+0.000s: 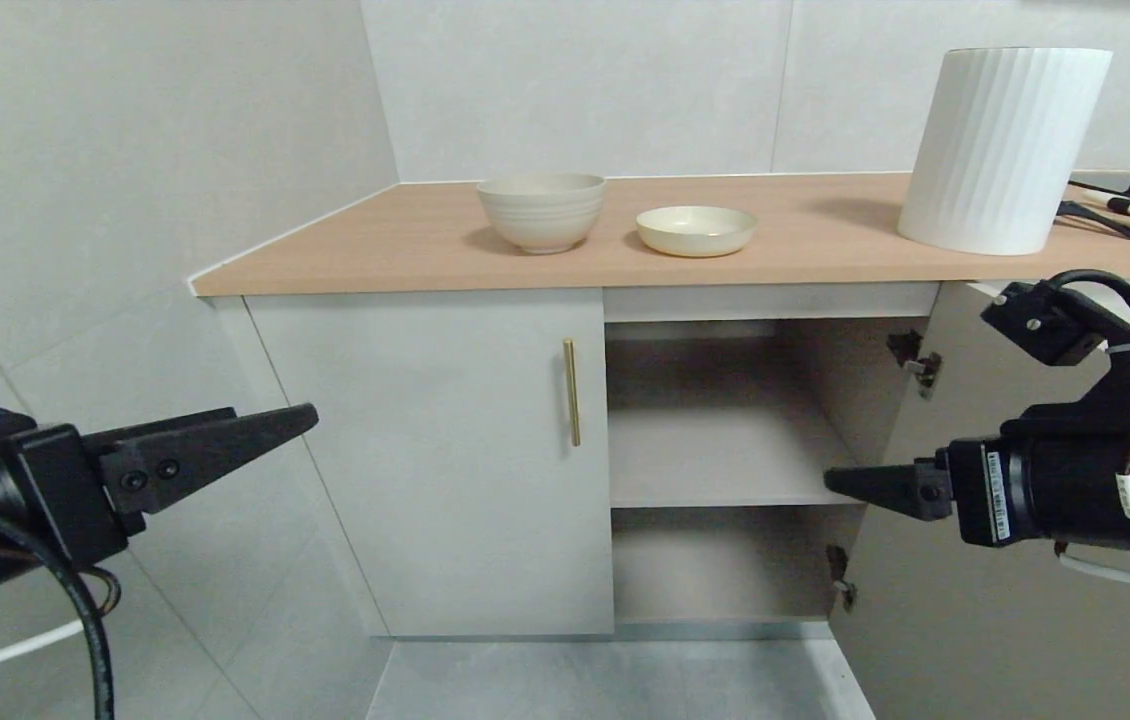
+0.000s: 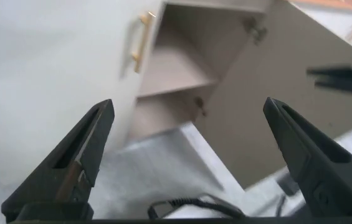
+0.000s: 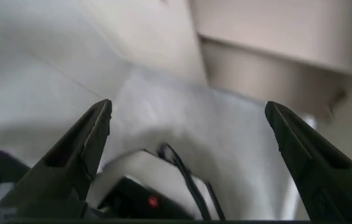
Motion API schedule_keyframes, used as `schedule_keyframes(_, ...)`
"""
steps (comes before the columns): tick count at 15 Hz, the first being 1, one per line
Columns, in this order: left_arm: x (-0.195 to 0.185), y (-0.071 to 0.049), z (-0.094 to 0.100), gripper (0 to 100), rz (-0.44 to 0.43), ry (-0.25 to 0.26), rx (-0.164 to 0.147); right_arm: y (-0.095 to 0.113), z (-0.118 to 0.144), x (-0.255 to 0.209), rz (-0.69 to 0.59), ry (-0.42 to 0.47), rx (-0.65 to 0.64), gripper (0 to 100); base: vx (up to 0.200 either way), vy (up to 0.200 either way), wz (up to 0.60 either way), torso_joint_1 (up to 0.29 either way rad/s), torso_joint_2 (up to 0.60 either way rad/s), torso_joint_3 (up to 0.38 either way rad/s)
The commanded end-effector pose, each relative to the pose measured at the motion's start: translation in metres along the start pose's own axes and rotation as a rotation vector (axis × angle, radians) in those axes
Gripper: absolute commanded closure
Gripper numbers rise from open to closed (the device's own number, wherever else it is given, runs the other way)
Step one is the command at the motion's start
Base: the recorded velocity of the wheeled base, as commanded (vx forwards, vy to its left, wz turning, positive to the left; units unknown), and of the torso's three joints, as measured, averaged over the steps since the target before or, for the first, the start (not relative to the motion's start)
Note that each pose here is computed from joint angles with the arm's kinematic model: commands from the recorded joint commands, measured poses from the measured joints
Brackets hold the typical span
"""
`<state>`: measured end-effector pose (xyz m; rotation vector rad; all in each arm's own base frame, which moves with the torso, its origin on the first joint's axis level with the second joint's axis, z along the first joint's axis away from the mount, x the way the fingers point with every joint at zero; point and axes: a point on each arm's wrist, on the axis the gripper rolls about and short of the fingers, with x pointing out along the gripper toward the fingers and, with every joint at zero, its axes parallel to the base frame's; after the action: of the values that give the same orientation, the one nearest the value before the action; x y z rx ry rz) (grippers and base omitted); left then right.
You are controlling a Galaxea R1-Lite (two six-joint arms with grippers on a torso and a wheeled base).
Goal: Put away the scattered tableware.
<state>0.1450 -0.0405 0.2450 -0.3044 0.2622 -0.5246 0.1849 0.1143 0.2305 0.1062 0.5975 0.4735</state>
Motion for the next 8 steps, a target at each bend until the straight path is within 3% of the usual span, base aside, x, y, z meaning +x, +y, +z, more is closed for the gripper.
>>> schedule_keyframes(1, 0.0049, 0.0069, 0.0028, 0, 0.033, -0.001, -0.007, -0.0040, 0.0006, -0.0020, -0.022, 0.026, 0.011, 0, 0.000, 0.000, 0.00, 0.000, 0.00, 0.000)
schedule_keyframes(8, 0.0070, 0.0085, 0.0022, 0, 0.037, 0.006, -0.009, -0.0024, 0.0021, -0.0081, -0.018, 0.026, 0.008, 0, 0.000, 0.000, 0.00, 0.000, 0.00, 0.000)
